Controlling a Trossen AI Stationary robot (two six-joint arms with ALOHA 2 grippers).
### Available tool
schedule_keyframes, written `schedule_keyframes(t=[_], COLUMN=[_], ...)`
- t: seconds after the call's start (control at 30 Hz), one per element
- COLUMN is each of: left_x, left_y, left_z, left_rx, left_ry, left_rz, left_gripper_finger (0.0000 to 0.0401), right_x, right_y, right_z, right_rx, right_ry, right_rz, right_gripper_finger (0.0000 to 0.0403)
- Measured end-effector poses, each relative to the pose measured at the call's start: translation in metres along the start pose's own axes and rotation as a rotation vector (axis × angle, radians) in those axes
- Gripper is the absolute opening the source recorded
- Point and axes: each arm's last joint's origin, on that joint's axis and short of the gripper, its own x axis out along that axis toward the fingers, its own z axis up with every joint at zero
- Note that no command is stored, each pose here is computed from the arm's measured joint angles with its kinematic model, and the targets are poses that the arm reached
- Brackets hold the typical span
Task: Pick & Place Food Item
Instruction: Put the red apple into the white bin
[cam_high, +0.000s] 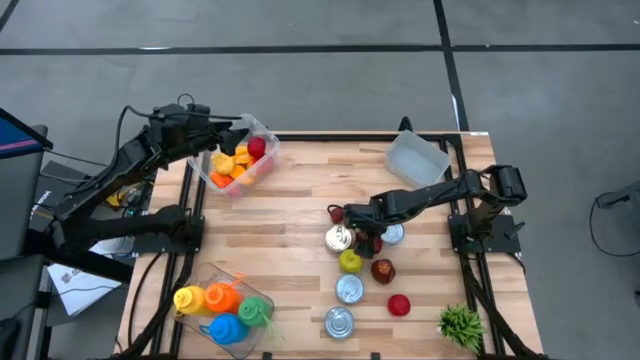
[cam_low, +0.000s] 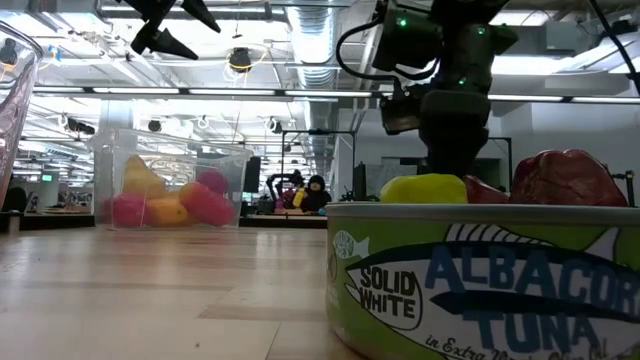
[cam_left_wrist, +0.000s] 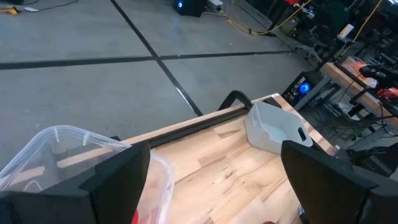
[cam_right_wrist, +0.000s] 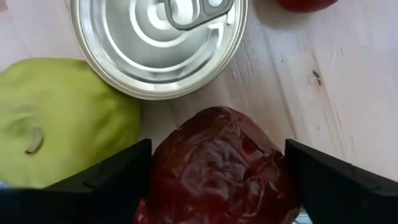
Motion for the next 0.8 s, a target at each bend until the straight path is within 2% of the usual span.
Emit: schedule_keyframes(t=[0.13,0.2,0.33,0.47,0.63,0.8], left_x=[0.000,0.000,0.000,0.000,0.000,0.000], left_y=[0.000,0.000,0.000,0.000,0.000,0.000], left_z=[0.000,0.000,0.000,0.000,0.000,0.000], left_rx=[0.000,0.000,0.000,0.000,-0.029,-0.086], left_ry=[0.000,0.000,0.000,0.000,0.000,0.000], left_rz=[0.000,0.000,0.000,0.000,0.000,0.000], left_gripper_finger=[0.0350,0.0350,0.0350,0.0350,0.0350,0.0350], right_x=[0.000,0.000,-0.004,-0.028,-0.080,-0.148], right_y=[-0.001,-0.001,-0.001,-0.003,-0.014,-0.022], right_z=[-0.001,-0.001,-0.002,-0.001,-0.004,-0.010], right_rx=[-0.001,-0.004,-0.026,-0.030,0.006,0.032], right_ry=[0.012,0.014,0.006,-0.074,-0.264,-0.615], right_rz=[-0.006,-0.007,-0.006,0.019,0.077,0.195], right_gripper_finger=[0.0283,0.0268,0.0268,0.0268,0.0267,0.0264])
